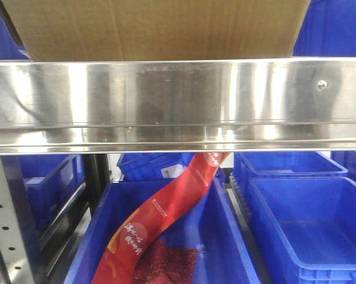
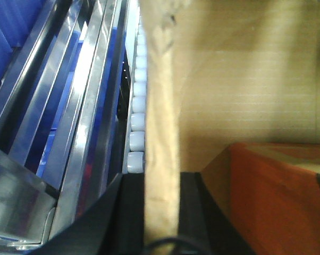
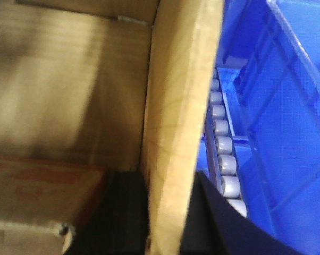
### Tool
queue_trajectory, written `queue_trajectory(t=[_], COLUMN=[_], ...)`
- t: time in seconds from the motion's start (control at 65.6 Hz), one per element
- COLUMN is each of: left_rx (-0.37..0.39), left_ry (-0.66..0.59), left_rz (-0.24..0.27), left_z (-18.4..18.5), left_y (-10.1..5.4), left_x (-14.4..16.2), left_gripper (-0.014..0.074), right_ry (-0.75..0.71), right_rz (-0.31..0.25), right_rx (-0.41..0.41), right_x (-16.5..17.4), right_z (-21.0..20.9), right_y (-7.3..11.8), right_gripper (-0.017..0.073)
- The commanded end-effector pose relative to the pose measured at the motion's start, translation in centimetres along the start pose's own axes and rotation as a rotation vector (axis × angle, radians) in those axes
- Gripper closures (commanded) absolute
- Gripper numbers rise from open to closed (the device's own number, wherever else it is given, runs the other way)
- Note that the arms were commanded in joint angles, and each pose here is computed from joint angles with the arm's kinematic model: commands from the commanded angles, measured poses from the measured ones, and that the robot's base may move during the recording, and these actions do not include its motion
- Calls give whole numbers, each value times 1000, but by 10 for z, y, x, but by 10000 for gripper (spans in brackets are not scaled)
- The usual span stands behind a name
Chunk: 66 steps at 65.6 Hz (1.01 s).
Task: Stack two boxes on right shelf middle
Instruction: 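Lower the boxes onto the middle shelf level with both grippers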
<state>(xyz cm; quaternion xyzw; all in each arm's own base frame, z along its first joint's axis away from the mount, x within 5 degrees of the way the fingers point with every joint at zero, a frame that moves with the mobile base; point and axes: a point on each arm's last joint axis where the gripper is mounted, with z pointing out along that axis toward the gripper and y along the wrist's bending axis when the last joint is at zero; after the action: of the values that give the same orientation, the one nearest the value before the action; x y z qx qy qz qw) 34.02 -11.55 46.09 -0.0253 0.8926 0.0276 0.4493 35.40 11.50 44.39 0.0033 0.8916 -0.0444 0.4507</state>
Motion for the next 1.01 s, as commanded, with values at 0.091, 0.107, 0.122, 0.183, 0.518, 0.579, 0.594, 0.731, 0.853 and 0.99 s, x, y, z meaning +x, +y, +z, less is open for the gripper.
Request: queue_trajectory(t=[0.091, 0.107, 0.122, 0.183, 0.518, 0.579, 0.594, 0.731, 0.853, 0.99], left_rx=[6, 6, 6, 6, 33, 48, 48, 64, 77, 89], left_ry=[-17, -17, -17, -17, -63, -77, -80, -123, -167, -116], left_rz=[-14, -14, -14, -14, -31, -44, -45, -59, -62, -77], left_z=[-5, -5, -5, -5, -20, -29, -30, -47, -54, -57], left_y=[2, 2, 2, 2, 7, 9, 10, 16, 18, 18], left_x=[-3, -3, -3, -3, -8, -10, -10, -14, -17, -13], left_gripper=[423, 395, 369, 278, 228, 288, 306, 538, 704, 704], right_ry=[-34, -34, -36, -40, -79, -84, -89, -90, -109, -135], right_rz=[17, 17, 16, 16, 40, 46, 47, 59, 68, 75], right_rx=[38, 38, 37, 35, 30, 30, 29, 34, 29, -33], right_x=[-5, -5, -5, -5, -10, -11, -11, -11, -12, -14], right_z=[0, 0, 0, 0, -25, -31, -33, -44, -54, -64], right_y=[-6, -6, -6, -6, -16, -19, -20, -25, -29, -28], right_gripper=[305, 280, 256, 166, 195, 270, 292, 563, 718, 720])
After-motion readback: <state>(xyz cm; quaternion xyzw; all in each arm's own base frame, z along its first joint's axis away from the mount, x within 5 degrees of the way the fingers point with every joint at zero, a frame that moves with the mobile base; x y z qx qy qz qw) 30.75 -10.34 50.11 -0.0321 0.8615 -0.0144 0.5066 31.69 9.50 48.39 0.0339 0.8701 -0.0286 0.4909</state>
